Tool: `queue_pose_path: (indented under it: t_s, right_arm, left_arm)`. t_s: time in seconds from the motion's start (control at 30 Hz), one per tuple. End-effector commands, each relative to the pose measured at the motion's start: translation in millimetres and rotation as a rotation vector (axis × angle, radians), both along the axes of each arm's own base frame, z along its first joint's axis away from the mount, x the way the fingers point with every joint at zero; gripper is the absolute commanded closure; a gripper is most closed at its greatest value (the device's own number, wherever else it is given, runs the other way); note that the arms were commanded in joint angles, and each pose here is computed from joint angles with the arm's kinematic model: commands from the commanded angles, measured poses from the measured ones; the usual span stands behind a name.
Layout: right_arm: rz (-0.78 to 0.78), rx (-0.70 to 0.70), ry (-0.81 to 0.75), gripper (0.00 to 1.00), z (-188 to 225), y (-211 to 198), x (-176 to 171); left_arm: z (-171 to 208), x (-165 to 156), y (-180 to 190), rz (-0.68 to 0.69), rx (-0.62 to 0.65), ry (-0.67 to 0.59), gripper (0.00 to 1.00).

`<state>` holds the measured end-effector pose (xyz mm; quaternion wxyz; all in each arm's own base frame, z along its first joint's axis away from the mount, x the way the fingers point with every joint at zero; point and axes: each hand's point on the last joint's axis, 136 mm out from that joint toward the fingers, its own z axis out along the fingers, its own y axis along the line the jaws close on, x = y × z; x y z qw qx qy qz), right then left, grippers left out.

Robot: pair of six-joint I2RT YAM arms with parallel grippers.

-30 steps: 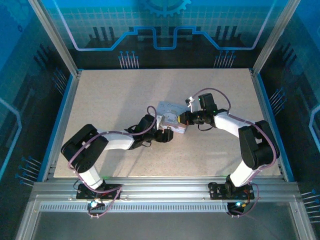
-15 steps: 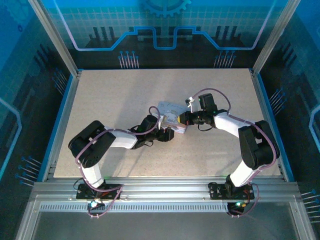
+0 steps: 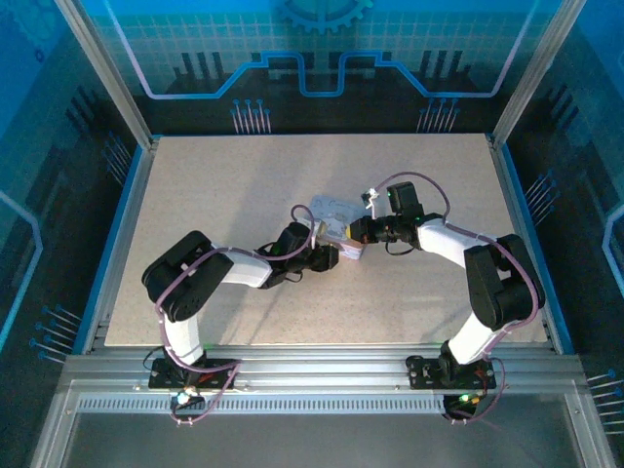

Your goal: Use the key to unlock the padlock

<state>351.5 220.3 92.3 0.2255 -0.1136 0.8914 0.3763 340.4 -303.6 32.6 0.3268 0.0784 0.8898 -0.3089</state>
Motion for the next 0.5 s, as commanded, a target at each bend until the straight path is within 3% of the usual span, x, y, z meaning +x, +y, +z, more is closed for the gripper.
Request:
queue_pose_path:
  t_s: [0.0, 0.47]
  right_arm:
    - [-0.018, -0.057, 0.118, 1.0, -33, -8, -18]
    - [-0.018, -0.053, 0.129, 1.0, -37, -3, -18]
  left_arm:
    - [8, -2, -27, -0.053, -0.085, 0.001, 0.49]
    - [9, -4, -39, -0.062, -0.089, -0.002, 0.56]
